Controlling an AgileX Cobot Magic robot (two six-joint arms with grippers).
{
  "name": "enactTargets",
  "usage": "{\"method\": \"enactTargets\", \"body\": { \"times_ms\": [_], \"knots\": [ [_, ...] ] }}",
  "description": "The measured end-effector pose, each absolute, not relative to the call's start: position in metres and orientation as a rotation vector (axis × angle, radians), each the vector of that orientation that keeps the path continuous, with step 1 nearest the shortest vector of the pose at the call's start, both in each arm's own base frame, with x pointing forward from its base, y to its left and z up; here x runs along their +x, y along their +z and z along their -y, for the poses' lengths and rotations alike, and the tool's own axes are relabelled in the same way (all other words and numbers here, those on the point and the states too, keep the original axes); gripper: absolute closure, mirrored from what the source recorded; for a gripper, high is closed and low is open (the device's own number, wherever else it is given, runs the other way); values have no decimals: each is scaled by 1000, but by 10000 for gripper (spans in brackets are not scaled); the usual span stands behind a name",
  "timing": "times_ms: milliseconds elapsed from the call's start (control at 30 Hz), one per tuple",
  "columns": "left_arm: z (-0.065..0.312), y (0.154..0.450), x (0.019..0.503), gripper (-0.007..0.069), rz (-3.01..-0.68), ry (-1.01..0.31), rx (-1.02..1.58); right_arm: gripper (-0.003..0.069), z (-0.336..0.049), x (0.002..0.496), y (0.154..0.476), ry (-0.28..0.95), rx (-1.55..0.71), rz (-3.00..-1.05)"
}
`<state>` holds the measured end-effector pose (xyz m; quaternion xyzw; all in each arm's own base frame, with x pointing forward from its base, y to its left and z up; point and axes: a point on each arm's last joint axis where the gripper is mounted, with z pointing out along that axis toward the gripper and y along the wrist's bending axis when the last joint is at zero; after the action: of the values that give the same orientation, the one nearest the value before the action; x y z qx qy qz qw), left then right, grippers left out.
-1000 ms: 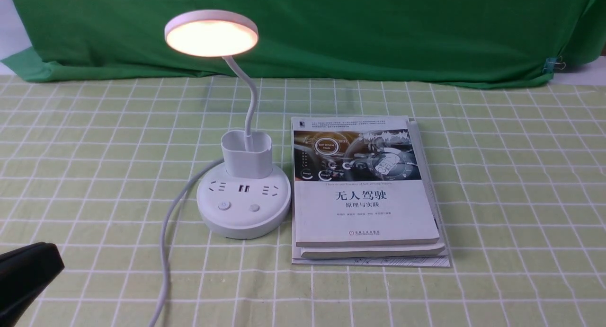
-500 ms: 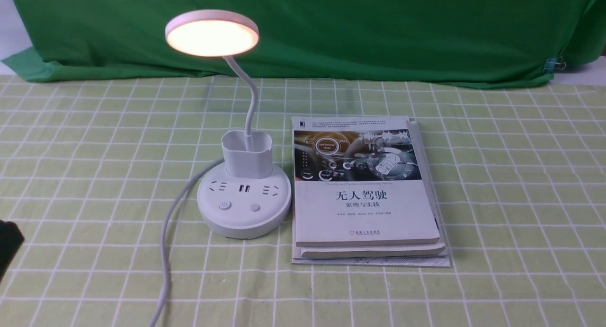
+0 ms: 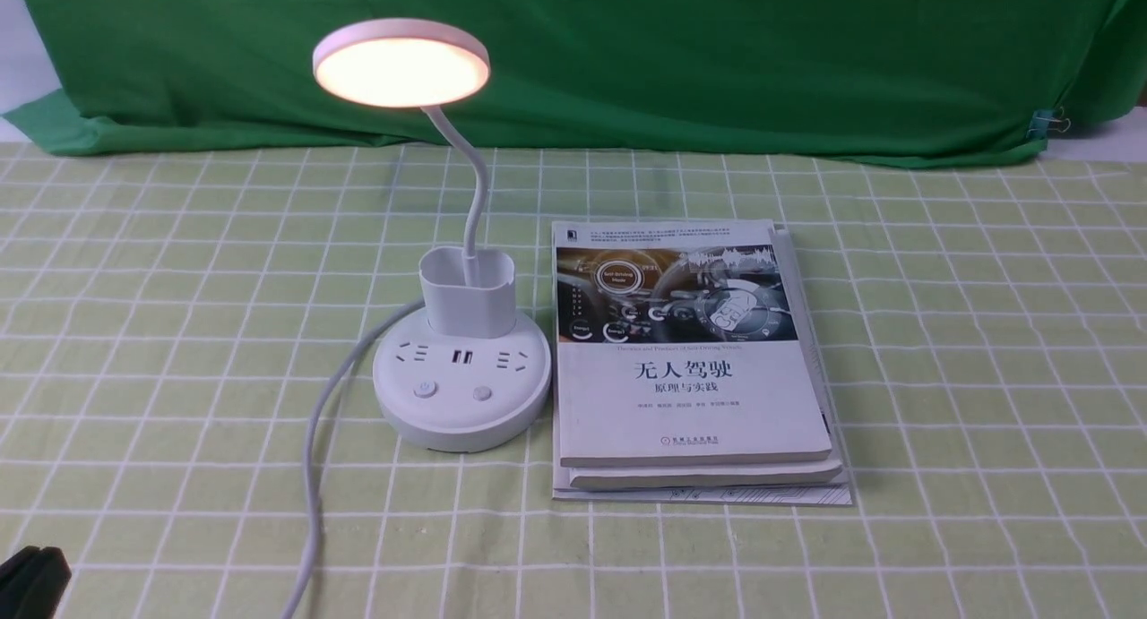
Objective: Turn on the table lamp on the green coffee tablecloth with your hand.
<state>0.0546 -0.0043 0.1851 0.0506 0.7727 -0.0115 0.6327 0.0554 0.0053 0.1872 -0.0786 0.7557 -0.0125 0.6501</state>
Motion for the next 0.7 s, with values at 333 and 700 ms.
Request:
{"method": "enactTargets", "body": {
  "times_ms": [333,700],
  "knots": [
    [4,185,55,606,-1767,-20,126,414,-5,55,187,-28,-178,-1717],
    [7,191,55,606,-1704,-53,156,414,-5,55,187,-28,-178,-1717]
  ]
}}
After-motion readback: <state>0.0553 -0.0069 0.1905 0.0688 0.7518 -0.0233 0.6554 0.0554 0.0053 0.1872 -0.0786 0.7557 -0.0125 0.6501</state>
